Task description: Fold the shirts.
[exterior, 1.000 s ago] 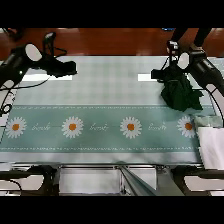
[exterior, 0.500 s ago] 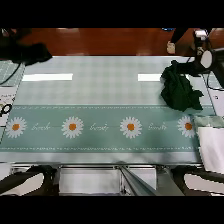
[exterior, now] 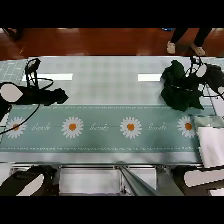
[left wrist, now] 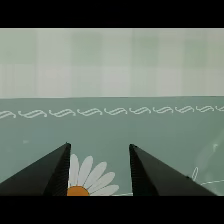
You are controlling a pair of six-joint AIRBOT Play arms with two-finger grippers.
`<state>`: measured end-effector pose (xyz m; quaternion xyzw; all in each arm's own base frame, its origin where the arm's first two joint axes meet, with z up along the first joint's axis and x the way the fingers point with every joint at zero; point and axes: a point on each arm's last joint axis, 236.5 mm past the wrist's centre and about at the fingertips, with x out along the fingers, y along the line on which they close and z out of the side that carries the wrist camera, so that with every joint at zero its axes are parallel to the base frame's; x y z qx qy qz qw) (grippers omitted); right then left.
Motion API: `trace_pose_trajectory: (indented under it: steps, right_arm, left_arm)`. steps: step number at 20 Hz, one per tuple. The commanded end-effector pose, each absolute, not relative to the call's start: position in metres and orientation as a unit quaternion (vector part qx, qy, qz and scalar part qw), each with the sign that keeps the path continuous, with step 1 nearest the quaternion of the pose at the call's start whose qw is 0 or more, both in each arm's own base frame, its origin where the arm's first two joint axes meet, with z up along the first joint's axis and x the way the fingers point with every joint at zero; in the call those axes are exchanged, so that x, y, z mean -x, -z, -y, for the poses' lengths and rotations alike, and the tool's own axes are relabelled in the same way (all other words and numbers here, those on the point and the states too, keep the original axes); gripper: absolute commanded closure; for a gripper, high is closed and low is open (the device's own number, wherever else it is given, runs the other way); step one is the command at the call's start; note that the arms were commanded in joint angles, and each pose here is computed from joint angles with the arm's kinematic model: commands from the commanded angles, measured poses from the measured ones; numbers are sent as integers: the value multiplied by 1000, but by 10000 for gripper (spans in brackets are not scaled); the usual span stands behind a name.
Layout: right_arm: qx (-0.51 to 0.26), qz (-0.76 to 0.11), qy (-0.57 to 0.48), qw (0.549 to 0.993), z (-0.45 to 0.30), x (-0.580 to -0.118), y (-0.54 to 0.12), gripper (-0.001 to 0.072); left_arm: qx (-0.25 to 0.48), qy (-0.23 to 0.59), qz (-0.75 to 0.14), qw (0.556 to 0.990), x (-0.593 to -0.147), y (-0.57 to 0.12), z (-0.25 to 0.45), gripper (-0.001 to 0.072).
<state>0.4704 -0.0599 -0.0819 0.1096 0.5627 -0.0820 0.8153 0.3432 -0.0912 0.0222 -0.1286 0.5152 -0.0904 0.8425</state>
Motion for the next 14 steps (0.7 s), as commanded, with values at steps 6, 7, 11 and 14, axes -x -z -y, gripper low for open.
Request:
trace_pose_trajectory:
  steps: [6, 7, 11, 14]
  right_arm:
    - [-56, -495, 8, 867, 48, -497, -36, 691]
    - [-54, -456, -1, 888, 44, -502, -77, 692]
    - [-29, -321, -40, 946, 16, -486, -221, 692]
    - [3, -227, -73, 971, -19, -462, -313, 692]
  left_arm:
    - [127, -1, -448, 885, -352, -81, 5, 239]
    - [136, -22, -419, 898, -350, -101, -13, 239]
    - [116, -74, -287, 948, -327, -179, -56, 240]
    - [106, -78, -237, 962, -305, -213, -54, 240]
